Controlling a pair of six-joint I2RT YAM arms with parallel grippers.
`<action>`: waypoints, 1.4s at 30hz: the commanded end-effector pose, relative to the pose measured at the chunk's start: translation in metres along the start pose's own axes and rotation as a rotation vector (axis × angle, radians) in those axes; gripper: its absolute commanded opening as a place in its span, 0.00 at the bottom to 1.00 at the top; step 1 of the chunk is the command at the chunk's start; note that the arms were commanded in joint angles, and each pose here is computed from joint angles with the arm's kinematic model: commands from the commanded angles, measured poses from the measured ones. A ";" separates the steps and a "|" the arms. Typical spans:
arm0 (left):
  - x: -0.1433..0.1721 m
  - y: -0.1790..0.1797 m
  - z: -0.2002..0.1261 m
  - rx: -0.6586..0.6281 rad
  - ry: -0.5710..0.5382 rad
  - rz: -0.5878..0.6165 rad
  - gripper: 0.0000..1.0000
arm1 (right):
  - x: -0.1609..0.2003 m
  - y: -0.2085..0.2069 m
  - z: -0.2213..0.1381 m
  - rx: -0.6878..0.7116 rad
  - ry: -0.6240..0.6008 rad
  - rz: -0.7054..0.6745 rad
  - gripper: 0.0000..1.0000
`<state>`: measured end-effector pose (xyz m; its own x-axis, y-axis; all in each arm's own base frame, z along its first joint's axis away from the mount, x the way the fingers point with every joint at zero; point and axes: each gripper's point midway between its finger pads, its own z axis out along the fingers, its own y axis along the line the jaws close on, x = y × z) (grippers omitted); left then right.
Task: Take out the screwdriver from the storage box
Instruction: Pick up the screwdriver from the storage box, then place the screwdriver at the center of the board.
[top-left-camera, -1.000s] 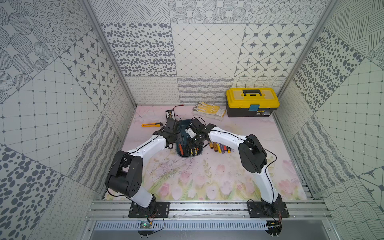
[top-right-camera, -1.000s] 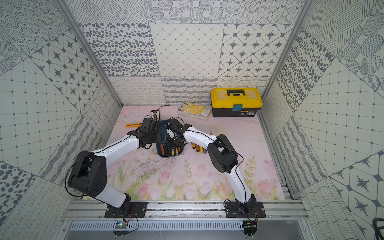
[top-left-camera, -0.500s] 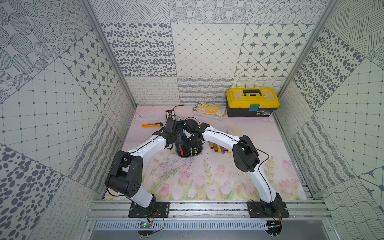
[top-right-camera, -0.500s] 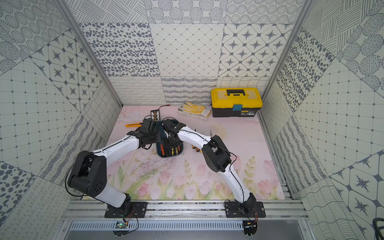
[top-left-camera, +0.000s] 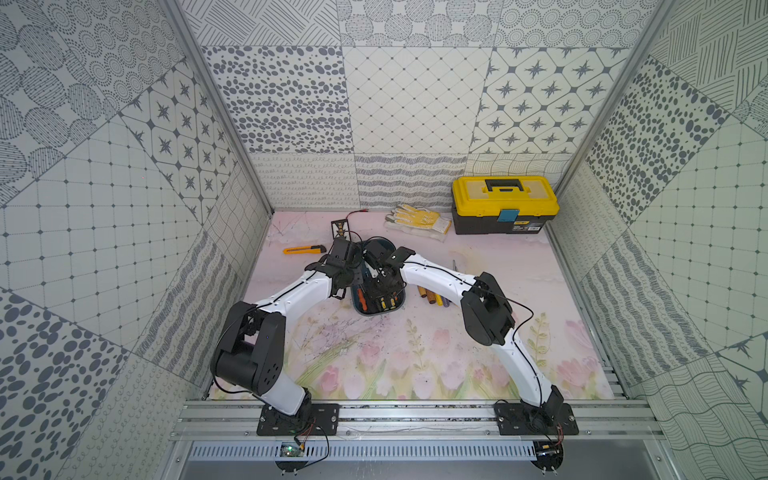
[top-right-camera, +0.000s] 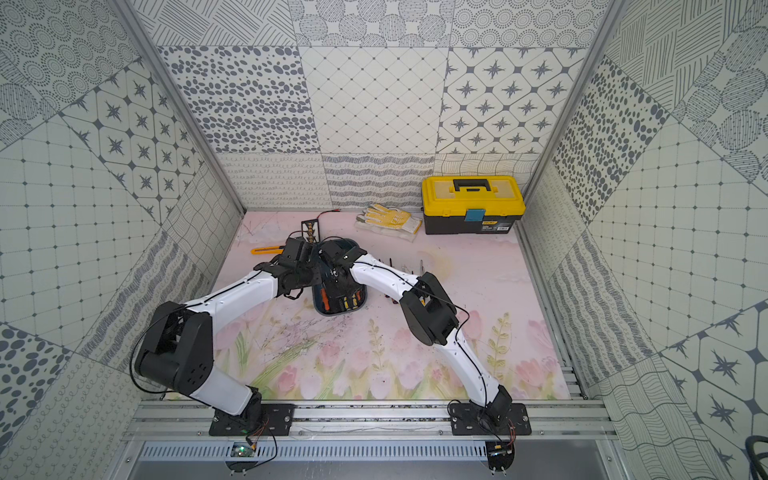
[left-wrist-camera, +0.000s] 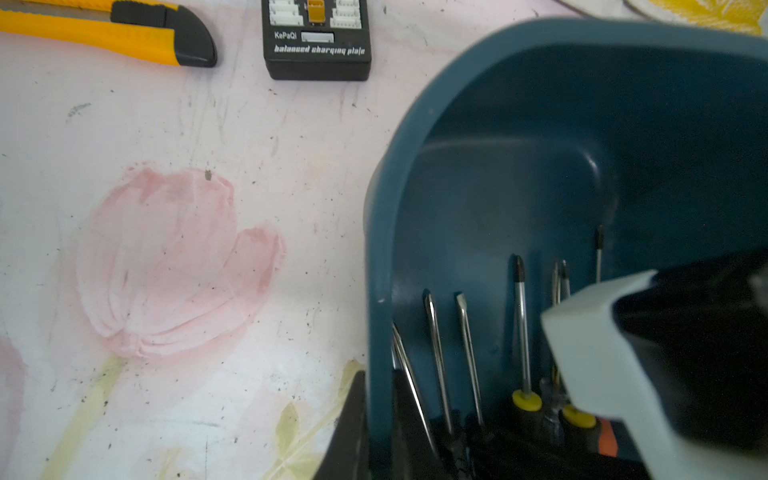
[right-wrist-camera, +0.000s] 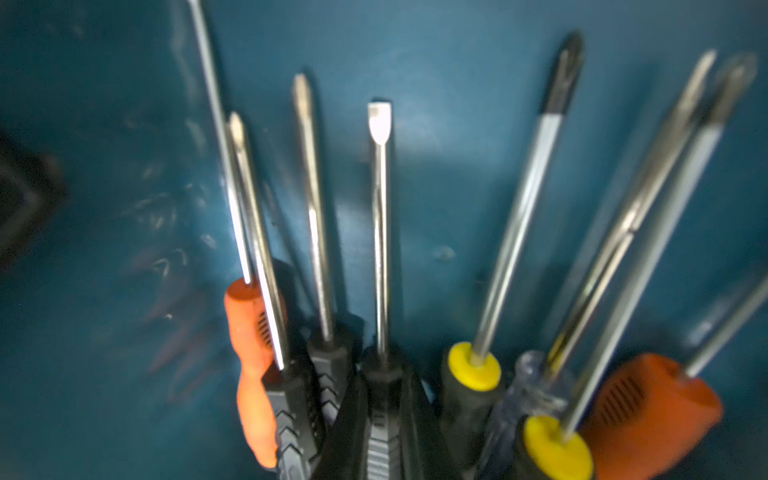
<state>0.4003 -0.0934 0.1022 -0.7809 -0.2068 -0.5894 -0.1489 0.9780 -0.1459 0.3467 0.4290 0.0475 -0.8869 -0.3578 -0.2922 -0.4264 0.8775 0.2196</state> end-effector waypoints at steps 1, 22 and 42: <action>-0.022 -0.002 -0.008 0.006 -0.087 0.000 0.00 | 0.025 -0.022 0.023 0.058 0.080 0.020 0.00; -0.019 0.001 -0.004 -0.006 -0.076 -0.008 0.00 | -0.050 0.016 -0.101 -0.279 -0.332 0.039 0.00; -0.018 0.008 -0.009 -0.023 -0.083 -0.006 0.00 | -0.064 -0.057 -0.142 -0.161 -0.404 0.097 0.00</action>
<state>0.4004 -0.0910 0.1057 -0.7725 -0.2127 -0.5983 -0.1538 0.9768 -0.1487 0.3931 0.3777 0.1692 -0.8262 -0.0974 -0.5549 -0.3954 0.8018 0.4480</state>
